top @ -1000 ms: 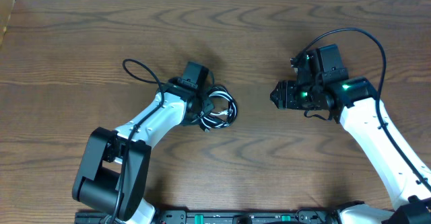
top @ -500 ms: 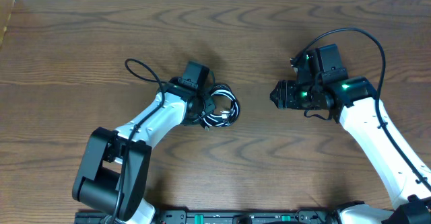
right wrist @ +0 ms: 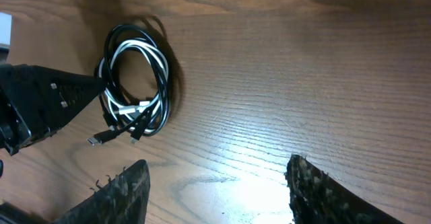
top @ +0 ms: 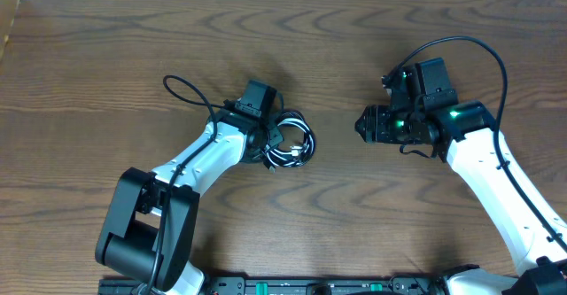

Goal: Untangle cables

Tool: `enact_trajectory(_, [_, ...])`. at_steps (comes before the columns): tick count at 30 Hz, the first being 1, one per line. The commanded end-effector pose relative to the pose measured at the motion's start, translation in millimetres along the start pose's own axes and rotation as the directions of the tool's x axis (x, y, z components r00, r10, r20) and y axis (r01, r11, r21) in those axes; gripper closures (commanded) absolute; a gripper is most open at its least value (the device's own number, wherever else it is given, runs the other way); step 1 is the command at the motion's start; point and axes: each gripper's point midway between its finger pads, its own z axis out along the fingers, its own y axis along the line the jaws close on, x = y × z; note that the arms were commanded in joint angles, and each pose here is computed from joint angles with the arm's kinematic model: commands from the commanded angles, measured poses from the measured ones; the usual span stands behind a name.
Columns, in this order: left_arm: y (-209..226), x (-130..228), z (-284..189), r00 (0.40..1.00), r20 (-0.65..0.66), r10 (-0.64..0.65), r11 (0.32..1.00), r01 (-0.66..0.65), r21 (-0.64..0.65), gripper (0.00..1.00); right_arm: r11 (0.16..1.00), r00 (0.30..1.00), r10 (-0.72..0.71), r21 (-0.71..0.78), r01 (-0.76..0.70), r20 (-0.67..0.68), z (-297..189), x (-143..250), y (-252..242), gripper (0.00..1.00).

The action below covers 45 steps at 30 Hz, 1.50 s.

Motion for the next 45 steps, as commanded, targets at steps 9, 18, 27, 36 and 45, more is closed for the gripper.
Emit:
enact_trajectory(9, [9,3,8,1.0,0.01,0.021,0.999,-0.021,-0.049,0.81,1.0,1.0,-0.022,0.002,0.022,0.002,1,-1,0,0.39])
enact_trajectory(18, [4,3,10,0.999,0.017,0.031,0.999,-0.03,-0.037,0.81,1.0,1.0,-0.025,-0.001,0.025,0.011,1,-3,1,0.39])
enact_trajectory(27, [9,7,19,1.0,-0.003,0.029,0.998,-0.03,-0.06,0.81,0.999,0.999,-0.035,-0.005,0.035,0.009,2,-2,5,0.39])
enact_trajectory(36, [7,6,17,0.999,-0.002,0.037,0.998,-0.037,-0.049,0.93,0.997,0.998,-0.068,-0.021,0.068,0.004,5,2,17,0.39])
enact_trajectory(45, [-49,27,-33,0.979,-0.12,0.165,0.949,-0.124,0.289,0.92,0.991,0.993,-0.117,-0.057,0.119,0.033,8,-1,35,0.39])
